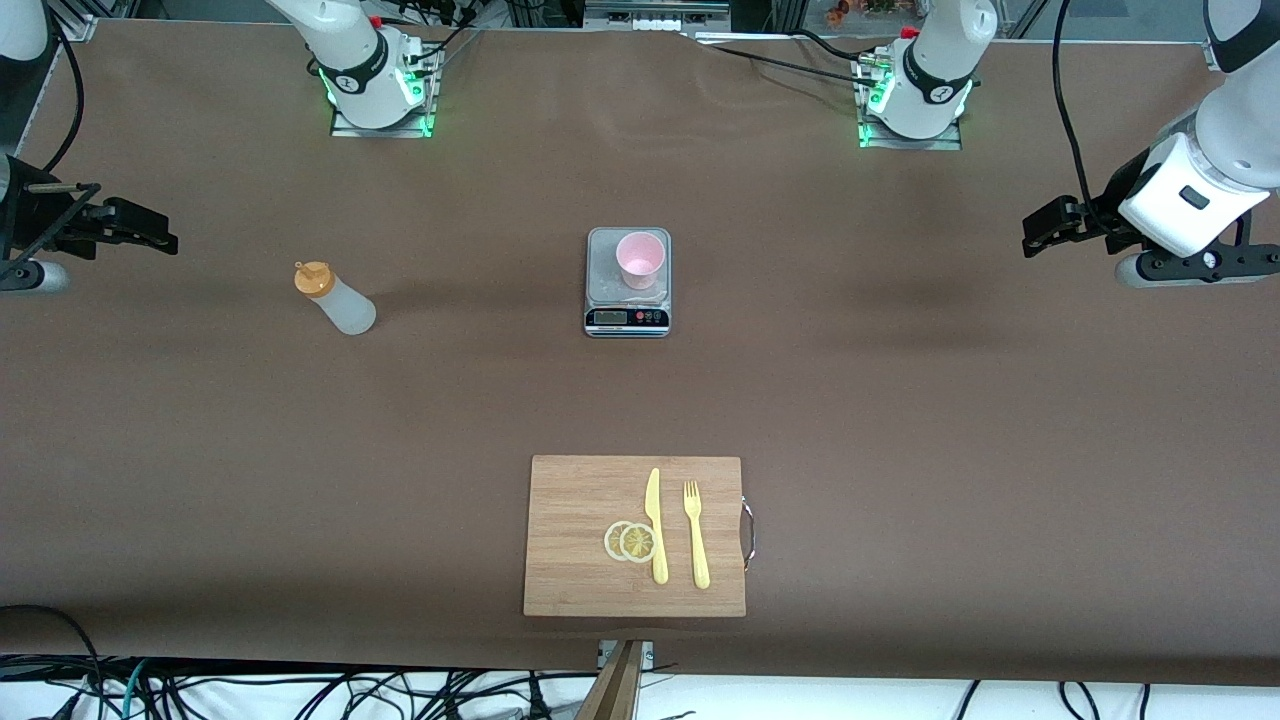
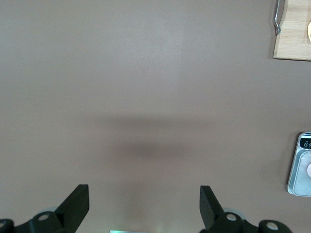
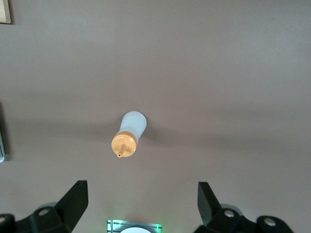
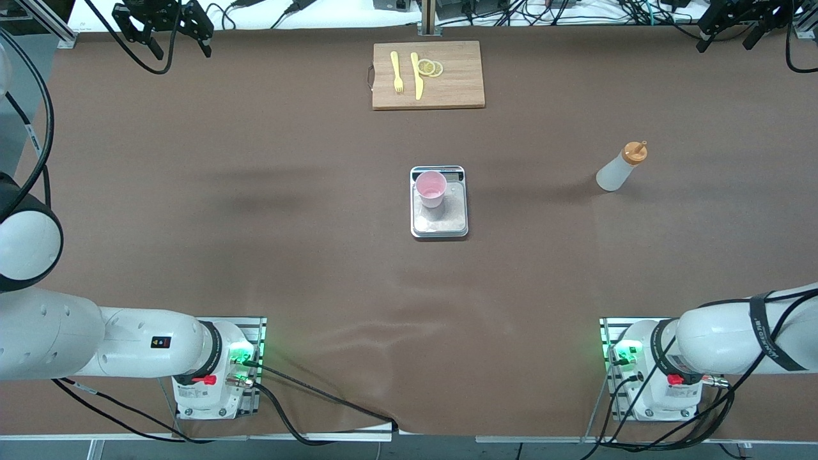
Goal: Add sauce to pink cup with both arms
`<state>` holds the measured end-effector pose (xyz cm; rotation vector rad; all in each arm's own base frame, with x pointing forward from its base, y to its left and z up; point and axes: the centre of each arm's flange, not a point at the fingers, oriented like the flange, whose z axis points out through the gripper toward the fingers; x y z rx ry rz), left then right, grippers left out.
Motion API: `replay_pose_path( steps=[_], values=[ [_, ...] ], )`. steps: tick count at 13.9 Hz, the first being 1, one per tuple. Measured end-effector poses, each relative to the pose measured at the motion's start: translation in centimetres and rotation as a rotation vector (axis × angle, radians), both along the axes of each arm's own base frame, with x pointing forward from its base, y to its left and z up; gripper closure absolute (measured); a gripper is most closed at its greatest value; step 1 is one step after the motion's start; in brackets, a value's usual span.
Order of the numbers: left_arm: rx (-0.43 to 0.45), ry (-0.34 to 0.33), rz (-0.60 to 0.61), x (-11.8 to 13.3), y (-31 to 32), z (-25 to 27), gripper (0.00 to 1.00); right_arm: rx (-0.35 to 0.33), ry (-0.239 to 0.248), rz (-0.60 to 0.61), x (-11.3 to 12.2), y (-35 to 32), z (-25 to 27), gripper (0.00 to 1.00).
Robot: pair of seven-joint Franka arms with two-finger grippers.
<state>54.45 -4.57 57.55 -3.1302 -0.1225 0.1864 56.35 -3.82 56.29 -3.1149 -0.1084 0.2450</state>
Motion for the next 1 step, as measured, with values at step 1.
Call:
replay_pose_path(
  steps=[1],
  values=[
    [0.000,0.000,0.000,0.00,0.00,0.00,0.00,0.000,0.000,0.000,0.00,-0.01,0.00,0.00]
  ],
)
